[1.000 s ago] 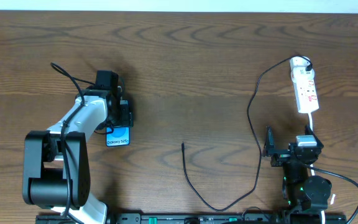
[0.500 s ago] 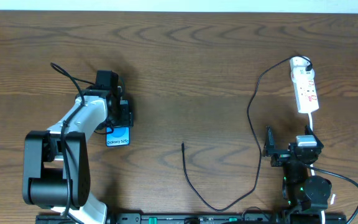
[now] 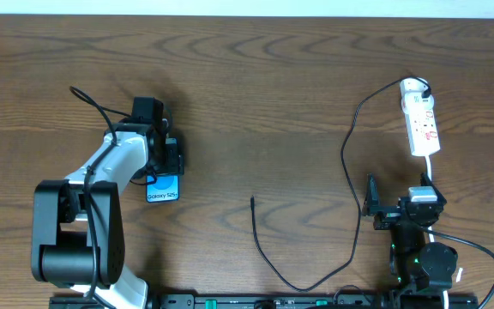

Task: Plug charger to phone and switch on socket

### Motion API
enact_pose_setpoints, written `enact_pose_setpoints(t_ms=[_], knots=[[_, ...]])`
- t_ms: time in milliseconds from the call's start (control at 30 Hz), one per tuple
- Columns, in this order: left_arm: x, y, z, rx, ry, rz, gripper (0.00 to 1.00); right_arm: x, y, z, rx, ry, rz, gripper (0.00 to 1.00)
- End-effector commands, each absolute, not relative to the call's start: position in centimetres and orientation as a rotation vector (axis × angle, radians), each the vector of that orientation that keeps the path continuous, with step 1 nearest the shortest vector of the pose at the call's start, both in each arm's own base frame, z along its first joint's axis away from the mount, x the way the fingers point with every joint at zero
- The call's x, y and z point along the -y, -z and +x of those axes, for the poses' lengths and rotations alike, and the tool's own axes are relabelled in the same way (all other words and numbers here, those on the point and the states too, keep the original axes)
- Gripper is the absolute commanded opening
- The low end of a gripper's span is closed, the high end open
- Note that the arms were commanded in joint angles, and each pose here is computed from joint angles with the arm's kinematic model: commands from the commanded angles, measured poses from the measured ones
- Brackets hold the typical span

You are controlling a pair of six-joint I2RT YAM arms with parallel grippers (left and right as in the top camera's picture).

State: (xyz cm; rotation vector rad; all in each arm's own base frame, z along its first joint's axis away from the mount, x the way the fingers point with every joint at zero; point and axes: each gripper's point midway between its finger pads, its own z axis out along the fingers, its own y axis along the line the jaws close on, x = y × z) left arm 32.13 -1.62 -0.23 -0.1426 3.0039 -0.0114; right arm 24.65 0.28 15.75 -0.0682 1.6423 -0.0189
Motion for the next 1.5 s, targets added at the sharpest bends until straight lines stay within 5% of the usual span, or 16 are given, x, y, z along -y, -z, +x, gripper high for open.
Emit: enact_pose_setpoints(t_ms=[0,467,1467], knots=[[1.5,-1.4,33.4,-2.958,0.01,-0.149,0.07,-0.3,-15.7,24.6,-1.643,0.009,-0.058,0.99],[2.5,-7.1,33.7,-2.835,0.109,-0.133,0.07,-0.3,-15.7,24.6,-1.643,0.009,-0.058,0.99],[17.6,-19.9,31.8,-2.547,1.872,-0.553,0.07,-0.3,-15.7,24.6,-1.643,0.009,-0.058,0.99]])
